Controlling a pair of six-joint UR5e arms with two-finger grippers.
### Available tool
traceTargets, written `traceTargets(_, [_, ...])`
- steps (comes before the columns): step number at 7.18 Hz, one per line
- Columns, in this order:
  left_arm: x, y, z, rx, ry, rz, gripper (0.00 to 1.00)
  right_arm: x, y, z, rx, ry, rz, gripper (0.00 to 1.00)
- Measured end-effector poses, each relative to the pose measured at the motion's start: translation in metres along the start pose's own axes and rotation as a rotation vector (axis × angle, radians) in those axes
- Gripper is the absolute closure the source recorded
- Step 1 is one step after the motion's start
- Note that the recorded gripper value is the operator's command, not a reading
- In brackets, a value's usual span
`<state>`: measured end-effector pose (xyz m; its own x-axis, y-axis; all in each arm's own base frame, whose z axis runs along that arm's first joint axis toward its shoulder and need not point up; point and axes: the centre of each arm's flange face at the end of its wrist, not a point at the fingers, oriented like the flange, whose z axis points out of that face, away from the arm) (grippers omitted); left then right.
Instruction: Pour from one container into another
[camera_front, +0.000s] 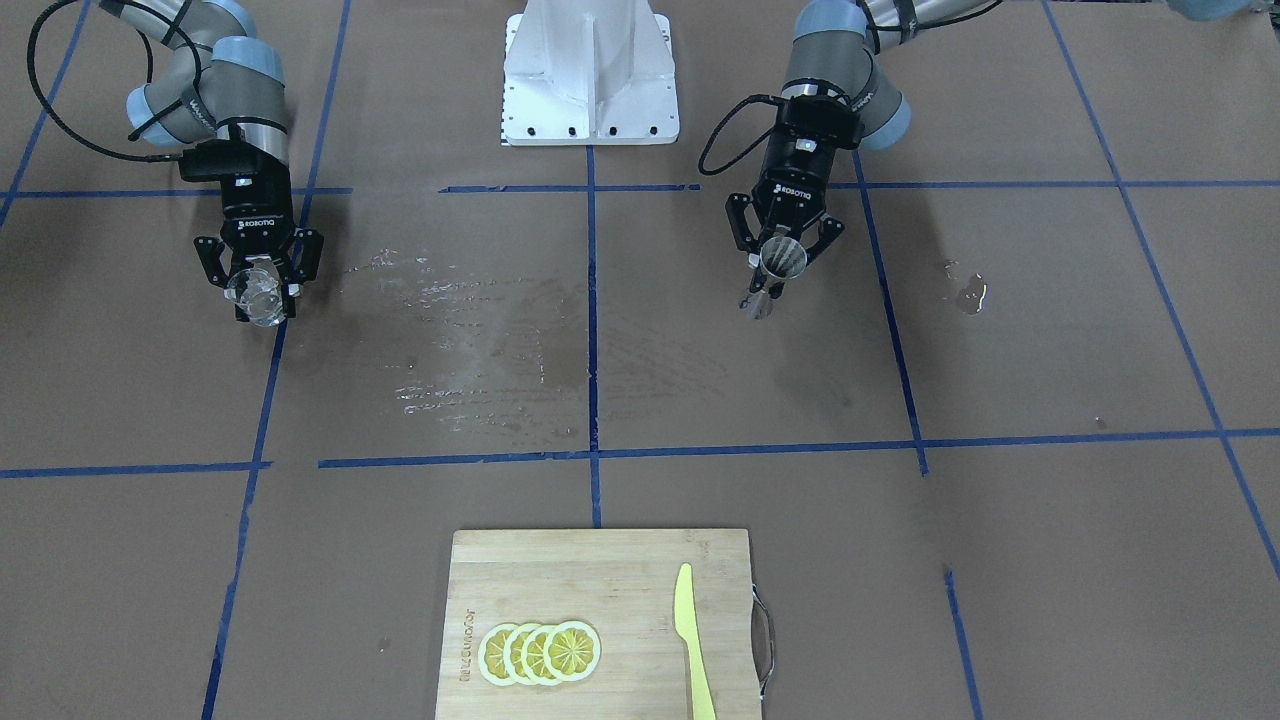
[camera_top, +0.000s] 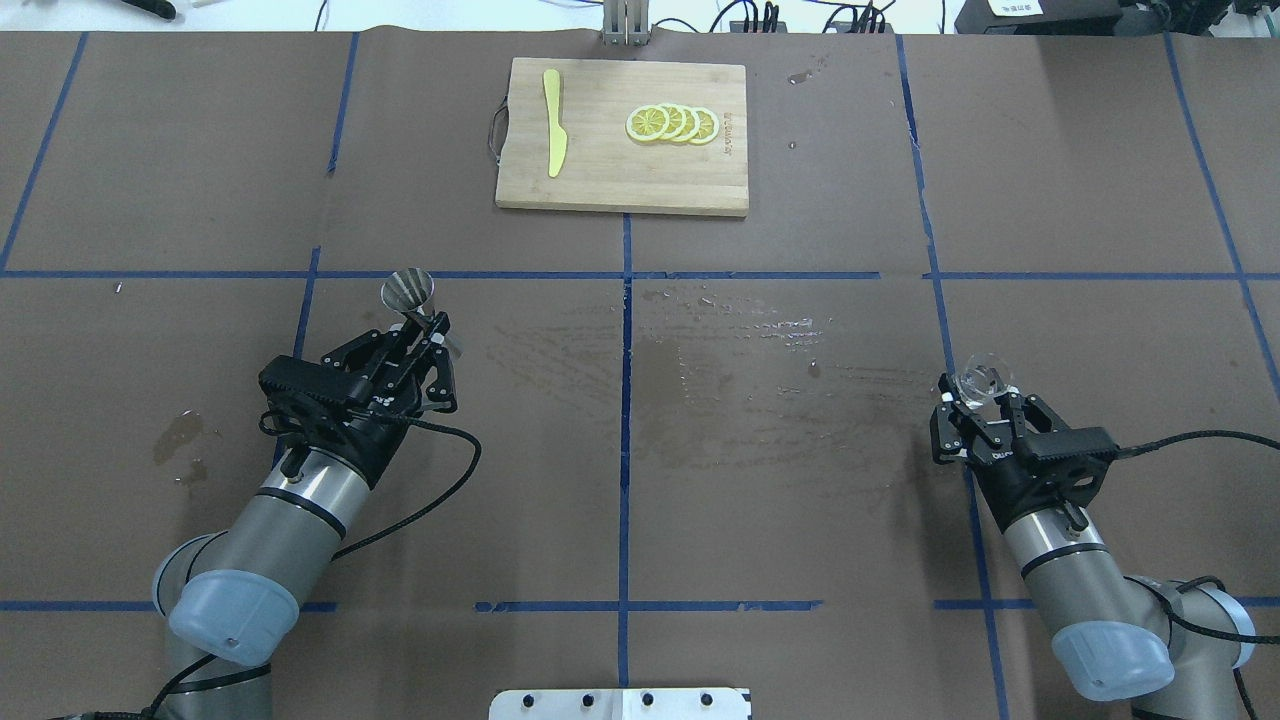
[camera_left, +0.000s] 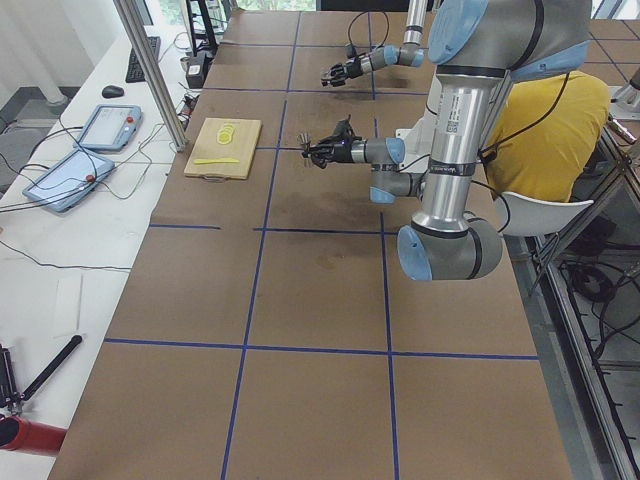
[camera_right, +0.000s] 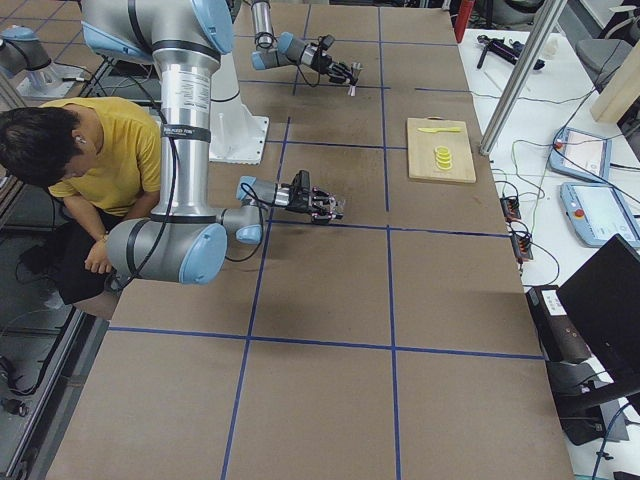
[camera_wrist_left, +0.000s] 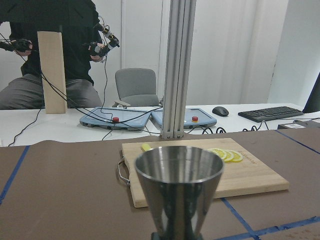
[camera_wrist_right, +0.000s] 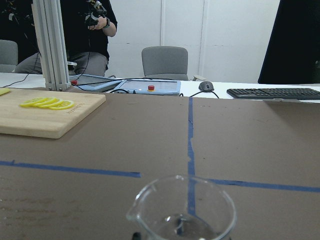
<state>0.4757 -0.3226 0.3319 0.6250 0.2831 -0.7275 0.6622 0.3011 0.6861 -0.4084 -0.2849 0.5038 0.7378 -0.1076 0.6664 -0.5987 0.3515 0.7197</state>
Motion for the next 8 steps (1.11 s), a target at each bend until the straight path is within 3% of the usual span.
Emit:
traceTargets(4, [0.031,0.006,0.011,-0.008,0.019,0.004,1.00,-0.136,-0.074,0.022,-0.024,-0.175,0.010,1.00])
traceTargets(6, [0.049,0.016,0.020,-0.013,0.022,0.027,1.00,-0.196,-0.108,0.029,-0.047,-0.268,-0.069,1.00])
traceTargets(8, [0.074,0.017,0.027,-0.010,0.036,0.057,1.00,-0.248,-0.150,0.036,-0.062,-0.262,-0.152,1.00])
